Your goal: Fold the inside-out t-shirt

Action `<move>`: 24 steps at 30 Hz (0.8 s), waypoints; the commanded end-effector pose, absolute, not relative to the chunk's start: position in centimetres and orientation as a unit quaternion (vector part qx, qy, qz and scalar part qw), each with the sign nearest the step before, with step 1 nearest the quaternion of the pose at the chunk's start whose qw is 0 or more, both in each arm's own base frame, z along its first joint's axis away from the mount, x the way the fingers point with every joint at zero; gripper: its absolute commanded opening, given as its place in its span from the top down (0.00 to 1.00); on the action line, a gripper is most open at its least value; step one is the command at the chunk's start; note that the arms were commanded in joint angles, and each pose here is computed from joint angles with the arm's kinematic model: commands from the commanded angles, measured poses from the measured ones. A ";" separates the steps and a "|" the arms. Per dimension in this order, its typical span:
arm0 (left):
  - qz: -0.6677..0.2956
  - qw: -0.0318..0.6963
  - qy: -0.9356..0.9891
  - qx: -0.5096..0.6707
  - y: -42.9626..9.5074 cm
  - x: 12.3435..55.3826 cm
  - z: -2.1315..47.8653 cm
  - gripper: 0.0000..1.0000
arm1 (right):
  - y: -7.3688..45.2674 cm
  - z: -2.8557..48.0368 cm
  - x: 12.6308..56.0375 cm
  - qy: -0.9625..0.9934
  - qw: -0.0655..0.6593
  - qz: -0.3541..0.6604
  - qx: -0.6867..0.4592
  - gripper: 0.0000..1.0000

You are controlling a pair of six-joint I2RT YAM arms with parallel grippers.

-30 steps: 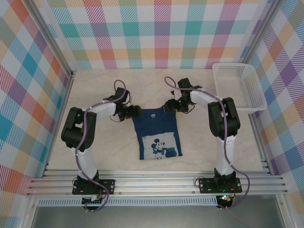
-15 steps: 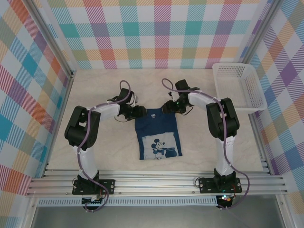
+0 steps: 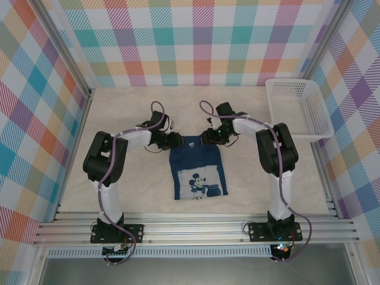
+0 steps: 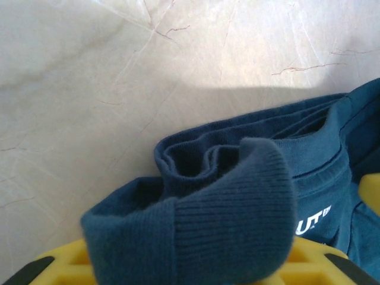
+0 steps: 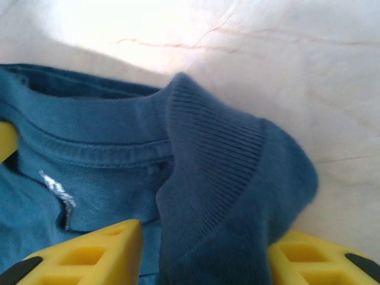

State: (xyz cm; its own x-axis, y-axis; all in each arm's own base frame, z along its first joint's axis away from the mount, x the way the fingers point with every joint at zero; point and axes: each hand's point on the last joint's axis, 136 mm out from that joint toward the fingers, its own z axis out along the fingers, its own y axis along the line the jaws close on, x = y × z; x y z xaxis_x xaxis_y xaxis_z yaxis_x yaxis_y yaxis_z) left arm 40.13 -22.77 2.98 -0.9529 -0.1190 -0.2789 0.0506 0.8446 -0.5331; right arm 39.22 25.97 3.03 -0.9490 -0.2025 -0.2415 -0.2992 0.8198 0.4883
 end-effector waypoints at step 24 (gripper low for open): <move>-0.329 0.241 0.913 0.001 -23.4 47.1 12.1 1.00 | 27.4 14.9 46.3 0.897 0.271 0.312 -0.157 1.00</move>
State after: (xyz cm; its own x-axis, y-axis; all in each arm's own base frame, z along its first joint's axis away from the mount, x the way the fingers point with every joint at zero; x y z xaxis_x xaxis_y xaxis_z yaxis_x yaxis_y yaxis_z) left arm 44.29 -23.83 5.50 -0.9380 -0.1270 -0.3226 0.0871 0.8143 -0.5739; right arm 42.43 26.38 5.93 -0.9229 -0.1564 -0.3518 -0.3230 0.8118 0.4865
